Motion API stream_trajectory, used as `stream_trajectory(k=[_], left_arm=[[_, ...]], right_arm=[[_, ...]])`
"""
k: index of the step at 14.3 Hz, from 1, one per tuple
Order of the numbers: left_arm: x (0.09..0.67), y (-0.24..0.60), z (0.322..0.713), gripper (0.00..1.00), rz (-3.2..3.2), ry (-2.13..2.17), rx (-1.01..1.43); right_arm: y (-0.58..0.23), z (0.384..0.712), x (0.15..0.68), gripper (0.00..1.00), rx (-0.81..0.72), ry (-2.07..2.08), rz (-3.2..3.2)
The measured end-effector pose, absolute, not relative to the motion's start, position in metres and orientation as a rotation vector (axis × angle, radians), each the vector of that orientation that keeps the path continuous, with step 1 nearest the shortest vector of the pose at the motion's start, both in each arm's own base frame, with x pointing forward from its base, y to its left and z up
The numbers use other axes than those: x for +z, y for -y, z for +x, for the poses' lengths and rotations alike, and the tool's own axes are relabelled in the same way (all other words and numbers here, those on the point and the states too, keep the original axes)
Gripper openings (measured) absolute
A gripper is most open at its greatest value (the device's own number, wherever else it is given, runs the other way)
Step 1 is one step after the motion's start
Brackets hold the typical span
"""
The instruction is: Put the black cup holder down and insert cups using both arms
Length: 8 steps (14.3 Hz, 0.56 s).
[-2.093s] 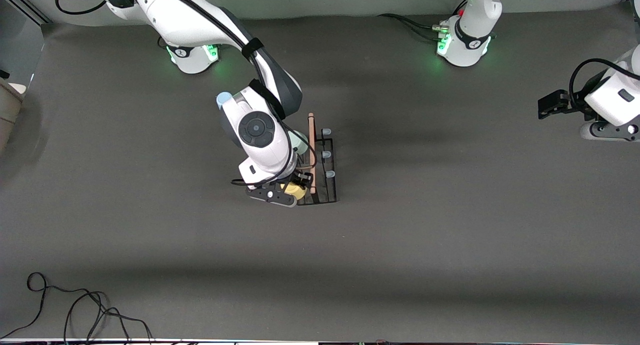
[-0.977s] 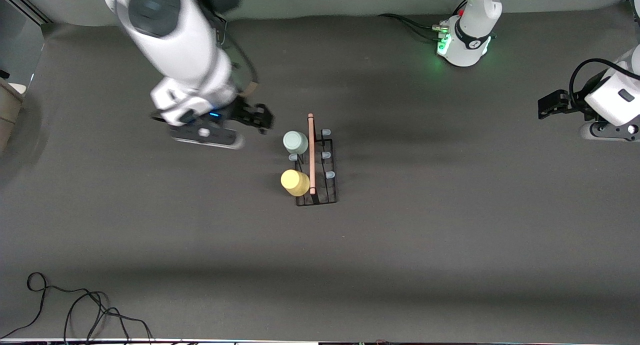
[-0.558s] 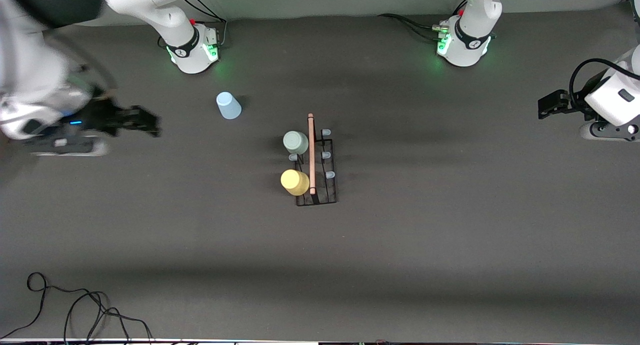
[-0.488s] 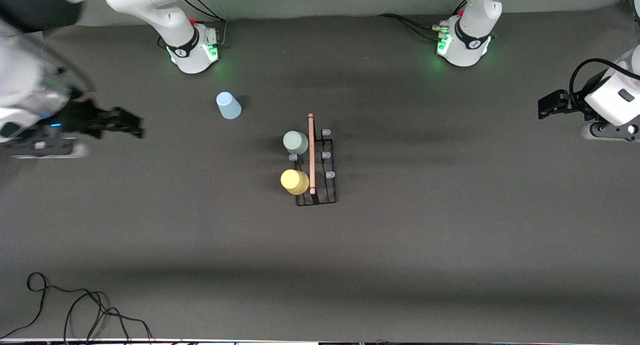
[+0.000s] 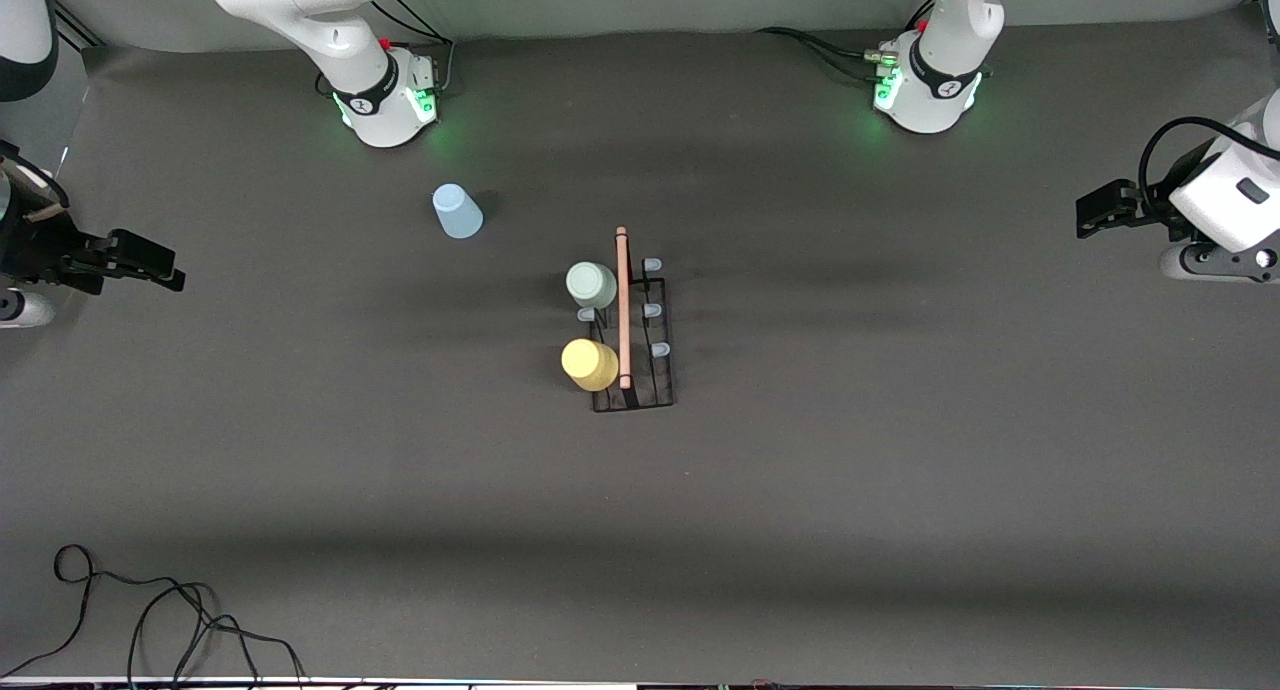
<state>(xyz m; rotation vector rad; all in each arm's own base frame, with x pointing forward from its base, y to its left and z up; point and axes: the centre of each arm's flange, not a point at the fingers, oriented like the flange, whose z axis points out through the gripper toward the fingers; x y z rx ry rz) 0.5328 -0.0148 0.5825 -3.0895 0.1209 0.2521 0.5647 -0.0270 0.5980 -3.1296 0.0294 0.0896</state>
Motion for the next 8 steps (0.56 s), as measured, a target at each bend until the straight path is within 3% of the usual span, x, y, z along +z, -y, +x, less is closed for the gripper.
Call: stream_trajectory(k=[8], left_arm=[[0.5825,0.0148,0.5328,1.0,-3.09,-0.121,0.252]], right_arm=[[0.0299,0.5646,0.5991,1.0,0.079,-0.037,-3.13]])
